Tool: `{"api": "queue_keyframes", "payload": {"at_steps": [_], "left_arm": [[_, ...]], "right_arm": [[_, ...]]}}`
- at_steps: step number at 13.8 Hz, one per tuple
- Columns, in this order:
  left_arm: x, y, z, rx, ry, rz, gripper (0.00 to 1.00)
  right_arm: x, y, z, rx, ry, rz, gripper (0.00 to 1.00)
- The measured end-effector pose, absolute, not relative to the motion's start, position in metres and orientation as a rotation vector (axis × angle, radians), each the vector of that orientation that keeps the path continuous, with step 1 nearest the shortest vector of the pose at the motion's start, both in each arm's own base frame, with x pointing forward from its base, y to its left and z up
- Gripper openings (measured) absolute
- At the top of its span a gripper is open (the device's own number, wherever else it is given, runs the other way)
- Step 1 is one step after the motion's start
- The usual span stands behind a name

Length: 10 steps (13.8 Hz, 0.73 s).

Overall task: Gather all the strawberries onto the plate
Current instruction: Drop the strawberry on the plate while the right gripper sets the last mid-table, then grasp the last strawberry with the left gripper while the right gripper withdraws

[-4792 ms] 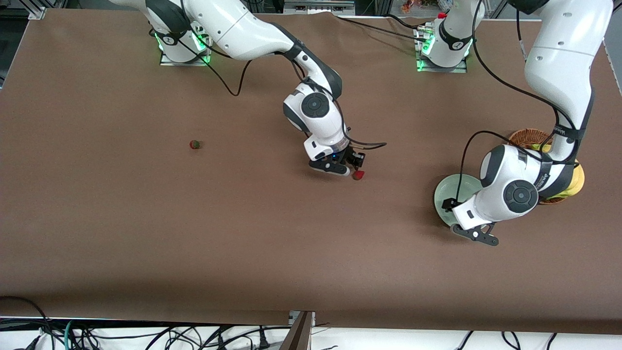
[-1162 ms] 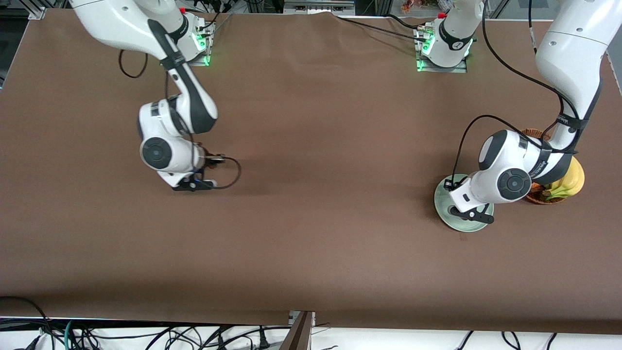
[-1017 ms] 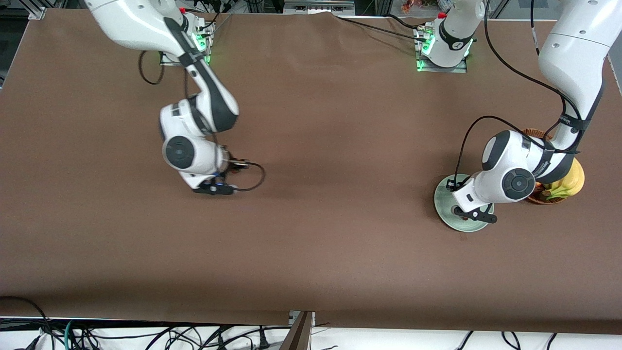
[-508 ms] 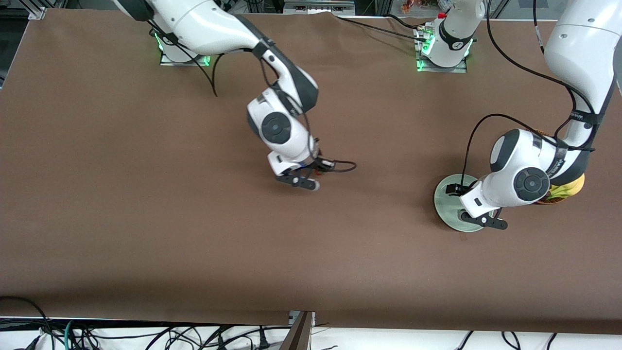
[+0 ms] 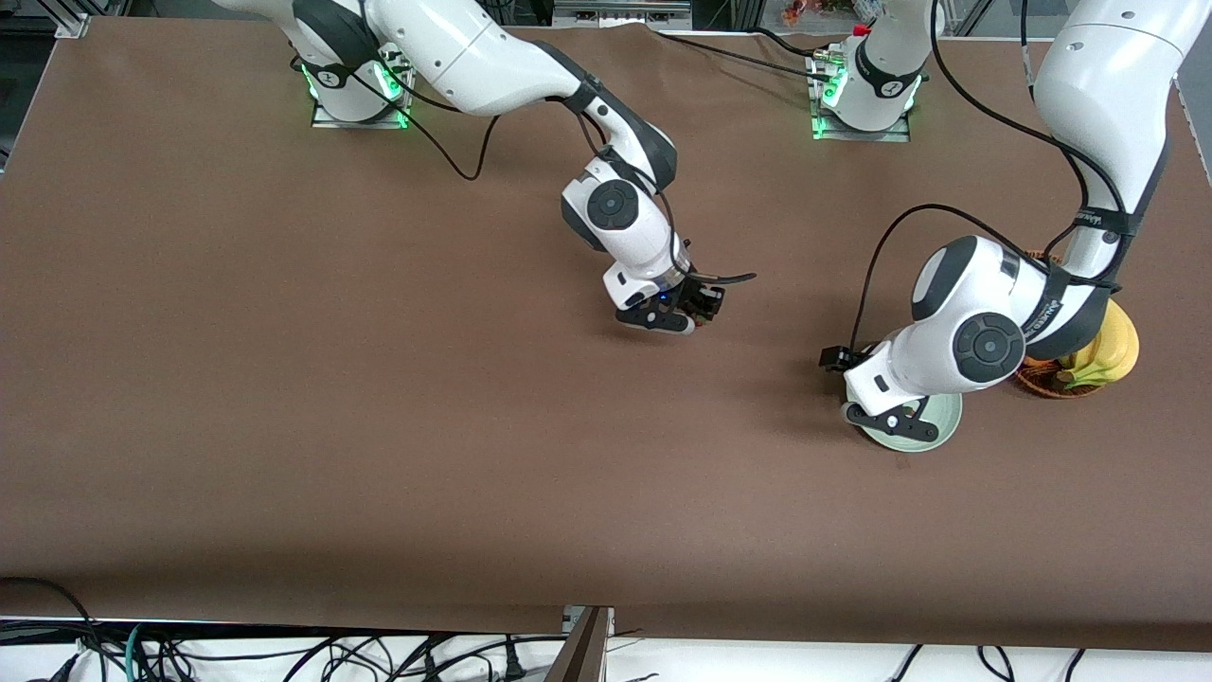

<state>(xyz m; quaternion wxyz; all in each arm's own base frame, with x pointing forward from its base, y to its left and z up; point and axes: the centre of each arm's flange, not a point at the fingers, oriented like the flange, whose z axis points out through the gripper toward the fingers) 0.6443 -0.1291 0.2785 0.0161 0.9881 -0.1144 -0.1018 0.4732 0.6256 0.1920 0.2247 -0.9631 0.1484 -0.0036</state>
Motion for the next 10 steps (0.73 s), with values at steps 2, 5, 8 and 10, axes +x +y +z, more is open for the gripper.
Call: {"api": "queue_keyframes", "payload": {"at_steps": [2,5,8,10], "left_arm": [[0.644,-0.129,0.275,3.07,-0.342,-0.326,1.0],[0.644,-0.129,0.273,3.07,-0.331,-0.33,1.0],[0.641,-0.149,0.274,3.063,-0.229,-0.327,1.0],[0.634,-0.187,0.272,3.073,-0.082,-0.294,1.0]], "right_arm": [[0.474,0.629,0.19,-2.653,0.407,-0.016,0.52],[0.503,0.613,0.206,-2.688,0.437,-0.007,0.81],[0.569,0.549,0.275,-2.804,0.346,0.08,1.0],[0.614,0.475,0.323,-2.872,0.237,0.156,1.0]]}}
